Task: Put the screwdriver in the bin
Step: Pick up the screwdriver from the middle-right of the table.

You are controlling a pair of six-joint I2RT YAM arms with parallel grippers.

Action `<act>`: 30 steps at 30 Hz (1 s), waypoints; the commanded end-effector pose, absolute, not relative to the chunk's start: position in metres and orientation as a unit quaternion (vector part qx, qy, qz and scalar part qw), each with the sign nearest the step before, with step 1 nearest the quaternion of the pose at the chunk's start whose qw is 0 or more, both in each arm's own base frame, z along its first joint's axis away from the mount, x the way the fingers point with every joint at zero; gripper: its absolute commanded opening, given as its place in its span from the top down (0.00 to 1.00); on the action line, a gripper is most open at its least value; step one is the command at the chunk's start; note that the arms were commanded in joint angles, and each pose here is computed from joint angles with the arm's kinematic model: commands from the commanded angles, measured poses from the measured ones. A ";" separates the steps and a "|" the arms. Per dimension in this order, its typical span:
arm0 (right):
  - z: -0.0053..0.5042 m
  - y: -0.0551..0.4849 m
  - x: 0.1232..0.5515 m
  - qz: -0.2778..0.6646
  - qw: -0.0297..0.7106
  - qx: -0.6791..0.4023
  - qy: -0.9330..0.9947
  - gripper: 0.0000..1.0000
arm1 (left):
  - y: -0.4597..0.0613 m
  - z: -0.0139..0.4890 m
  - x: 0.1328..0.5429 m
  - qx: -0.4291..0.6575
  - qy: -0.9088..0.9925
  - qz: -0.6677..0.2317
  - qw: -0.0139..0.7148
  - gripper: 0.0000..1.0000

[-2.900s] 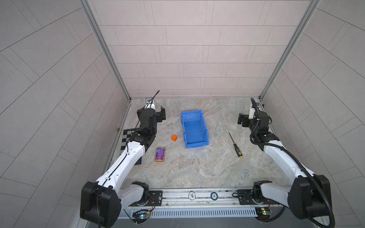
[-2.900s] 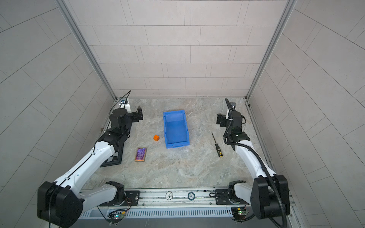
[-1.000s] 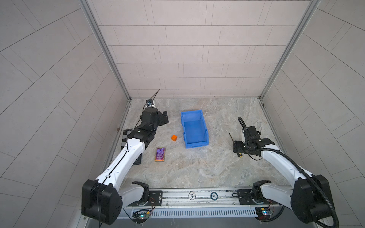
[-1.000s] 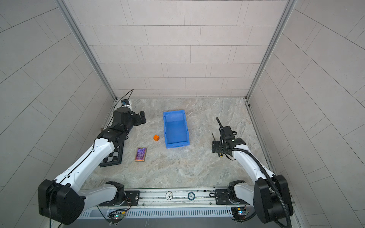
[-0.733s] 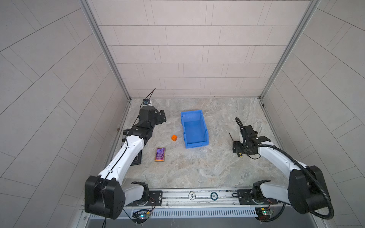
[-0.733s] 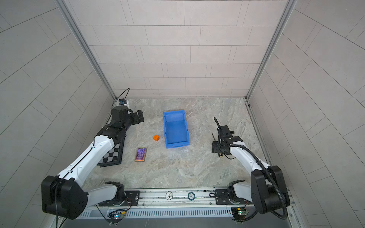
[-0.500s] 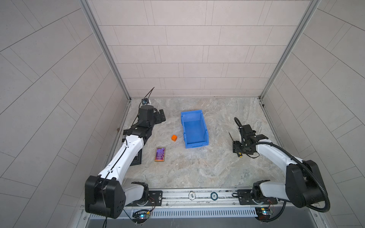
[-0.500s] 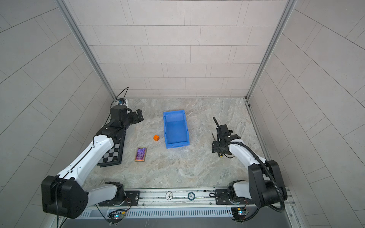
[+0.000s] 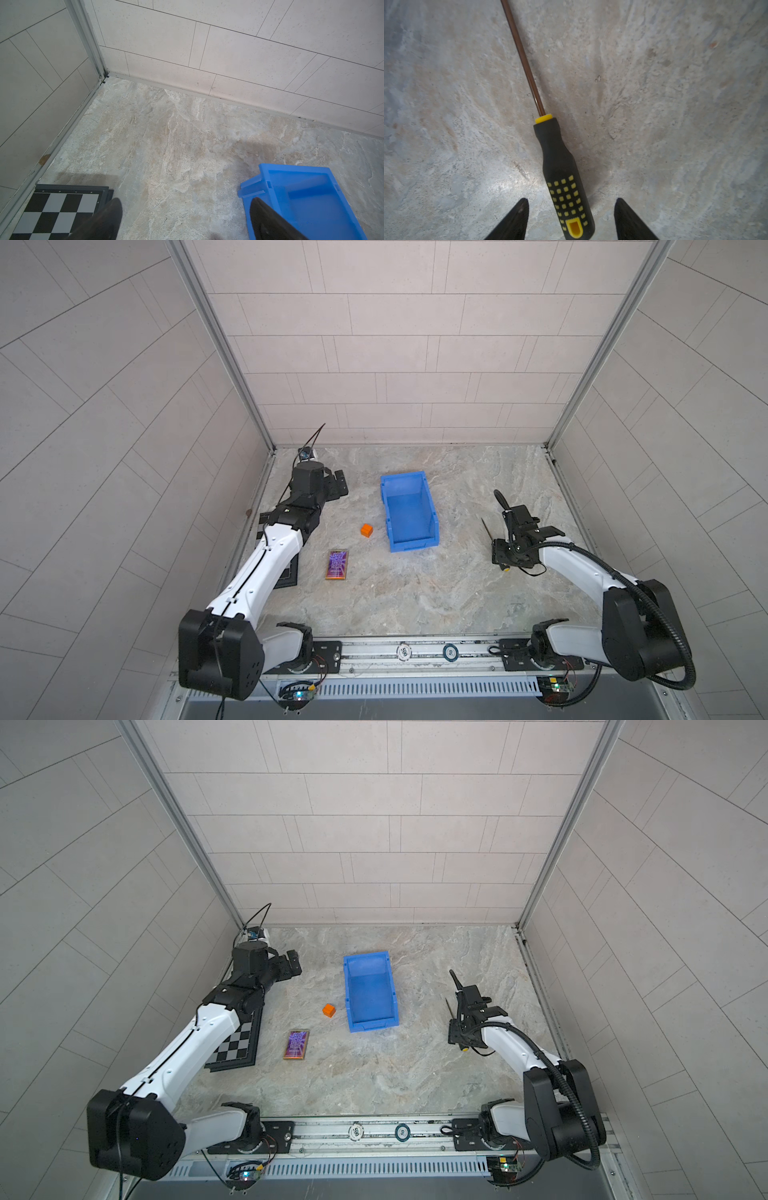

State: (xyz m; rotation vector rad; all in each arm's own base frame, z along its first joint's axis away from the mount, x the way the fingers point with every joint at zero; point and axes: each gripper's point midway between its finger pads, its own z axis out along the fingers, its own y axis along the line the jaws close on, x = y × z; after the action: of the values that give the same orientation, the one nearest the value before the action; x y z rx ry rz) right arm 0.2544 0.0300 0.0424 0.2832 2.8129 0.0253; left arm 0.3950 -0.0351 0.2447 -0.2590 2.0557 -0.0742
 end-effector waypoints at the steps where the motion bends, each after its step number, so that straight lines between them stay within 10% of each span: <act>1: 0.041 0.029 0.252 0.005 0.154 0.110 0.982 0.32 | -0.031 0.263 0.393 -0.109 0.842 -0.026 0.528 0.00; 30: 0.017 0.034 0.258 0.016 0.152 0.138 0.979 0.60 | -0.024 0.264 0.389 -0.112 0.841 -0.006 0.529 0.00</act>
State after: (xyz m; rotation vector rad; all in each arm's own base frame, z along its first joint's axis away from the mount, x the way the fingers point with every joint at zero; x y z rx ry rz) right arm 0.2593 0.0342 0.0188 0.3755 2.8110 0.0557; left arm 0.3925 -0.0288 0.2497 -0.2686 2.0397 -0.0356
